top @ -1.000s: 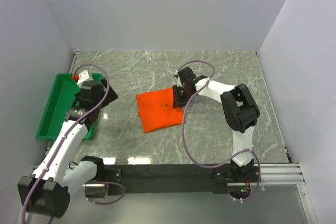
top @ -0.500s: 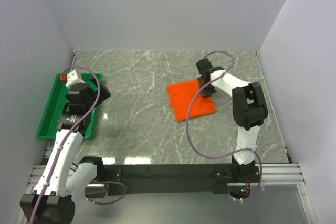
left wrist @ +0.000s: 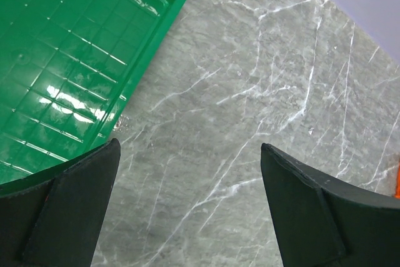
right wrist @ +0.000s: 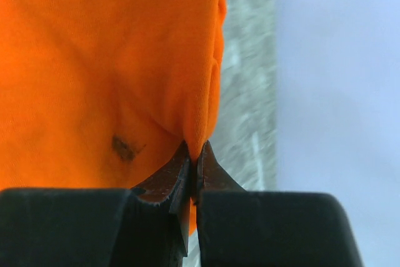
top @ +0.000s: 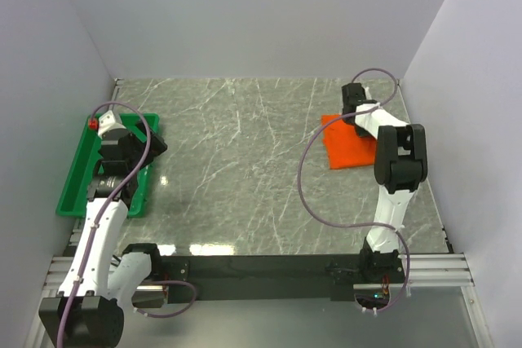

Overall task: Fold and stack the t-shirts
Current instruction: Neatly place the folded tshirt to the corner

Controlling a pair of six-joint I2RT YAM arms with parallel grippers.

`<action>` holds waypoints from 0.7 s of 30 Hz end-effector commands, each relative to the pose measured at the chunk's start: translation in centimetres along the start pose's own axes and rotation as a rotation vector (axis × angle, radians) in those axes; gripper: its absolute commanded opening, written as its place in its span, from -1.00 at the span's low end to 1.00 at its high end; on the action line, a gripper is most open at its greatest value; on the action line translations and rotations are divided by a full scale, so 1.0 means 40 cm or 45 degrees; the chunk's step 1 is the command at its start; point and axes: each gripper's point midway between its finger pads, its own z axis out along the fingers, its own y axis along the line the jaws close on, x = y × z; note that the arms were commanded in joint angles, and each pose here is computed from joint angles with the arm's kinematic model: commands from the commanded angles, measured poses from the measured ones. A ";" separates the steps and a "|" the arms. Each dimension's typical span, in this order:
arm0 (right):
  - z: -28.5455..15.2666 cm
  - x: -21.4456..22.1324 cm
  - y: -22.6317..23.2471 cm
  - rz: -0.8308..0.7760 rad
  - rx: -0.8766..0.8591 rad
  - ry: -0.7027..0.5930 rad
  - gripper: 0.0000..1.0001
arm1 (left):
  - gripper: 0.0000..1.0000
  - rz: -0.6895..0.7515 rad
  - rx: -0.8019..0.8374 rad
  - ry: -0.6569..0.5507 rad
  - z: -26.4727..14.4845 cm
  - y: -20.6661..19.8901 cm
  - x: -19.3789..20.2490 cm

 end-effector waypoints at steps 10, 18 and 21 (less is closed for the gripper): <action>0.149 -0.030 -0.171 0.148 0.216 0.042 -1.00 | 0.99 -0.004 0.020 0.028 0.026 -0.005 0.008; 0.183 -0.036 -0.235 0.258 0.270 0.067 -0.51 | 0.99 0.000 0.005 0.027 0.031 0.000 0.008; 0.161 -0.041 -0.257 0.347 0.290 0.050 -0.13 | 0.99 -0.003 0.001 0.008 0.026 0.001 0.000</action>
